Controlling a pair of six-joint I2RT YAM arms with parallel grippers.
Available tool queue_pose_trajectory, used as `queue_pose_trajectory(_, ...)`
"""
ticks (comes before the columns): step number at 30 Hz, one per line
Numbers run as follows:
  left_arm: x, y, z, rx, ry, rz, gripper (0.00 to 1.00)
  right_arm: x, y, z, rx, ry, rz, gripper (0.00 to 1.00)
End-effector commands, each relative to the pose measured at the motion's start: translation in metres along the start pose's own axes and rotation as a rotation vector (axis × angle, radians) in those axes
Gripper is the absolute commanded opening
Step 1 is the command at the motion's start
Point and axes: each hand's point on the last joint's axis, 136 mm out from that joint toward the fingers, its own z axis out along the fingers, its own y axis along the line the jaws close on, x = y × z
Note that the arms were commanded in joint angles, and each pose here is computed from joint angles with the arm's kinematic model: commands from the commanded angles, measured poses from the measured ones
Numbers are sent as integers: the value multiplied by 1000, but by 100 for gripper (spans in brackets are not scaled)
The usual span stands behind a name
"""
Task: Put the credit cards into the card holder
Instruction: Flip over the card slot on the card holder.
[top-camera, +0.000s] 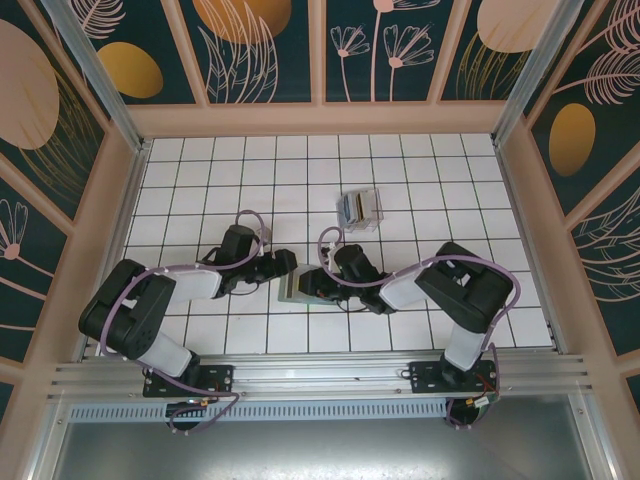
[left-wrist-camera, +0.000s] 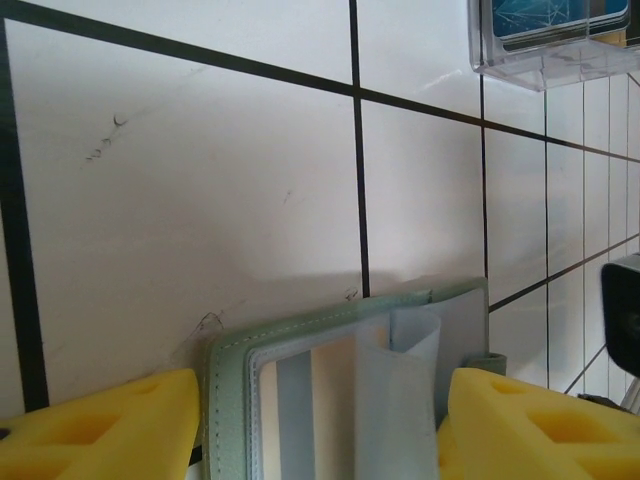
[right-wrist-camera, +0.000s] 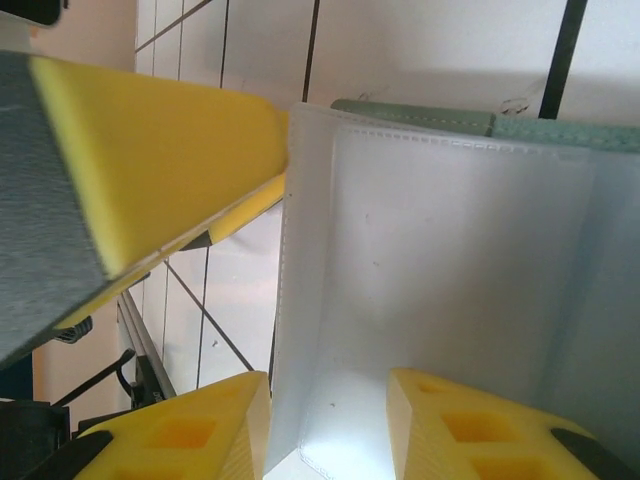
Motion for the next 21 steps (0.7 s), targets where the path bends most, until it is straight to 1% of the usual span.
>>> queue_pose_trajectory(1, 29, 69, 14, -243, 51, 18, 67, -1, 0, -6, 18, -20, -45, 37)
queue_pose_trajectory(4, 30, 72, 15, -261, 62, 25, 66, -1, -1, -6, 21, -23, -47, 37)
queue_pose_trajectory(6, 31, 74, 15, -272, 66, 28, 63, 0, -2, -6, 25, -25, -47, 37)
queue_pose_trajectory(7, 31, 76, 14, -281, 68, 28, 60, -1, -3, -7, 26, -29, -47, 37)
queue_pose_trajectory(10, 32, 84, 12, -318, 65, 31, 46, -1, -2, -9, 24, -34, -50, 37)
queue_pose_trajectory(11, 32, 85, 12, -326, 62, 32, 44, 0, -3, -9, 25, -32, -52, 37)
queue_pose_trajectory(15, 32, 85, 12, -324, 61, 31, 41, 1, -4, -10, 31, -33, -54, 37)
queue_pose_trajectory(17, 33, 85, 12, -325, 63, 32, 39, -1, -10, -12, 64, -43, -46, 36)
queue_pose_trajectory(21, 35, 88, 11, -332, 70, 40, 38, -7, -16, -20, 145, -81, -62, 36)
